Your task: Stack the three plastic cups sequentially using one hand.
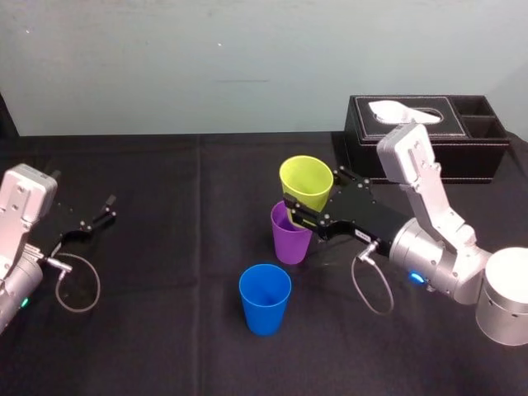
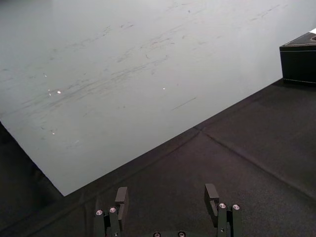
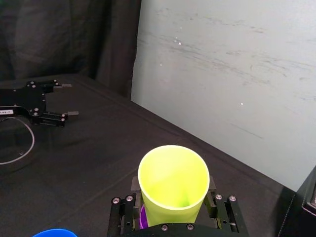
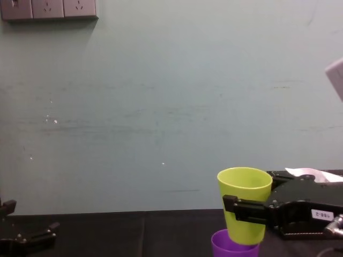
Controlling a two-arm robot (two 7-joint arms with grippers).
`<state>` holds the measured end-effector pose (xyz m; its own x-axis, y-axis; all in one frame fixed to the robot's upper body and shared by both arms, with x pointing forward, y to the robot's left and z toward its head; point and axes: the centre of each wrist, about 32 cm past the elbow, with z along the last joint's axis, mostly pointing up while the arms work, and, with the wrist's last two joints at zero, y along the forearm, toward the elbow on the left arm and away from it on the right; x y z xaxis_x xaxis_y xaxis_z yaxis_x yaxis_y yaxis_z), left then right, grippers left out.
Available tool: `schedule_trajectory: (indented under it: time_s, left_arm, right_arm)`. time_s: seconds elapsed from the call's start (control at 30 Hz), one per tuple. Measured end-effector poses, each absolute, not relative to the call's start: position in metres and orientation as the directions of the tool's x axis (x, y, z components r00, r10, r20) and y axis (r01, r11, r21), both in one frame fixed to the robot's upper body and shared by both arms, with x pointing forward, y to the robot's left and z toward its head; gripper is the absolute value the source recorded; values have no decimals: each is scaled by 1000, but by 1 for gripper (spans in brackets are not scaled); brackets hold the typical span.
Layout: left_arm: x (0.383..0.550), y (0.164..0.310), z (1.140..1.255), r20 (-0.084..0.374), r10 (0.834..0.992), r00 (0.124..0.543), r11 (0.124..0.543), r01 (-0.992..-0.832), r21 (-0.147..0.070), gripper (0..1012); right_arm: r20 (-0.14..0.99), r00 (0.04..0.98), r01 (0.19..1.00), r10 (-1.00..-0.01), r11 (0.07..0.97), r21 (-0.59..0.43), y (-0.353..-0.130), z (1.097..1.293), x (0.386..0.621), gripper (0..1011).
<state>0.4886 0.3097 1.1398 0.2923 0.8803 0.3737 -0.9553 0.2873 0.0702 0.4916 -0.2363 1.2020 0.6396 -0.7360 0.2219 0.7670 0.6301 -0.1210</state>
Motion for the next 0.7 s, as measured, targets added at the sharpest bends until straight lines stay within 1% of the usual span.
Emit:
schedule_trajectory:
  time_s: [0.7]
  left_arm:
    - [489, 310, 1140, 374, 880, 292, 287, -955, 70, 1010]
  right_arm:
    - [198, 658, 752, -726, 646, -129, -232, 1199, 496, 736]
